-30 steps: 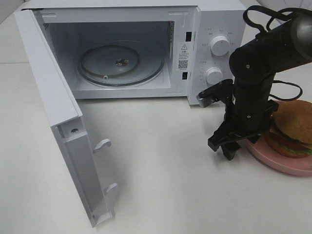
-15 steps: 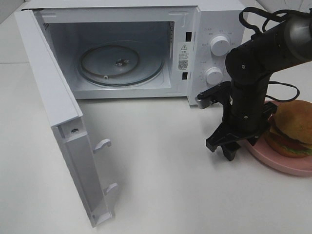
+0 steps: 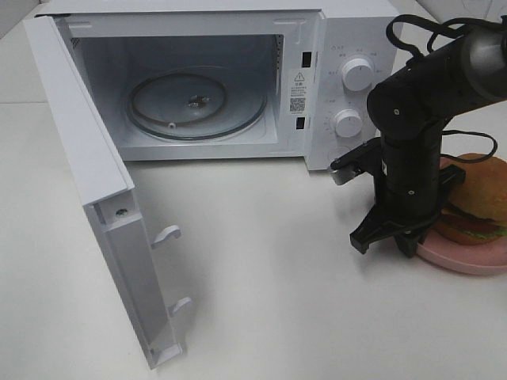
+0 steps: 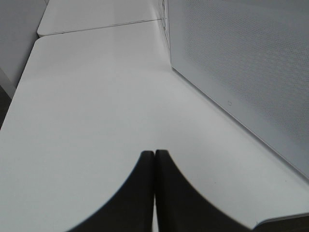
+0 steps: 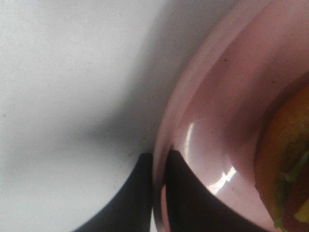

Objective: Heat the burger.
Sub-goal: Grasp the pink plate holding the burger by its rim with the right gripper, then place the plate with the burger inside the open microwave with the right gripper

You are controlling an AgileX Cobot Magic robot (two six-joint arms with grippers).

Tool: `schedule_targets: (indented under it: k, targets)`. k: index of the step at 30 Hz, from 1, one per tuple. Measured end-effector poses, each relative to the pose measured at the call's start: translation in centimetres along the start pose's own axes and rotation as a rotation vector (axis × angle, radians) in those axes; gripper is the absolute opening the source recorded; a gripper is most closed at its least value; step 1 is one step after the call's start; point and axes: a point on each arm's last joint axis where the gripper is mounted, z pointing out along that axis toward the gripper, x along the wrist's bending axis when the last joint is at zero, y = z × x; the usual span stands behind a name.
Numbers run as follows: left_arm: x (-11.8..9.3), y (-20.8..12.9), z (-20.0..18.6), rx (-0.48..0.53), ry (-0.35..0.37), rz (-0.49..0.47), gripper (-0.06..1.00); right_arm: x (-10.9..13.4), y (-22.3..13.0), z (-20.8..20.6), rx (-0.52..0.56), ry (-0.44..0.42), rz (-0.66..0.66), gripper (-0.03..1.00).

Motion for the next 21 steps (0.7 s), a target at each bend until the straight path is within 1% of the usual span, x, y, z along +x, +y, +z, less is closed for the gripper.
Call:
schedule_targets:
  k: [4,5,7,8,9,11,21]
  targets:
    - [0.0,0.0,0.0,0.000,0.000,0.000,0.00,-0.1,0.0,-0.3,-0.010,0.000,0.002,0.06]
    - [0.0,0.0,0.0,0.000,0.000,0.000,0.00,-0.1,-0.1,-0.5,-0.018,0.000,-0.003,0.04]
    - [0.0,0.0,0.0,0.000,0.000,0.000,0.00,0.0,-0.2,-0.8,-0.033,0.016,-0.012,0.04]
    - [0.0,0.0,0.0,0.000,0.000,0.000,0.00,0.2,-0.5,-1.1,-0.042,0.038,-0.021,0.04]
    - [0.0,0.0,0.0,0.000,0.000,0.000,0.00,0.2,-0.5,-1.1,-0.042,0.038,-0.021,0.04]
    - [0.0,0.0,0.0,0.000,0.000,0.000,0.00,0.3,-1.3,-1.9,-0.065,0.060,-0.030,0.03]
    - [0.0,0.0,0.0,0.000,0.000,0.000,0.00,0.2,-3.8,-3.3,-0.095,0.061,-0.035,0.02]
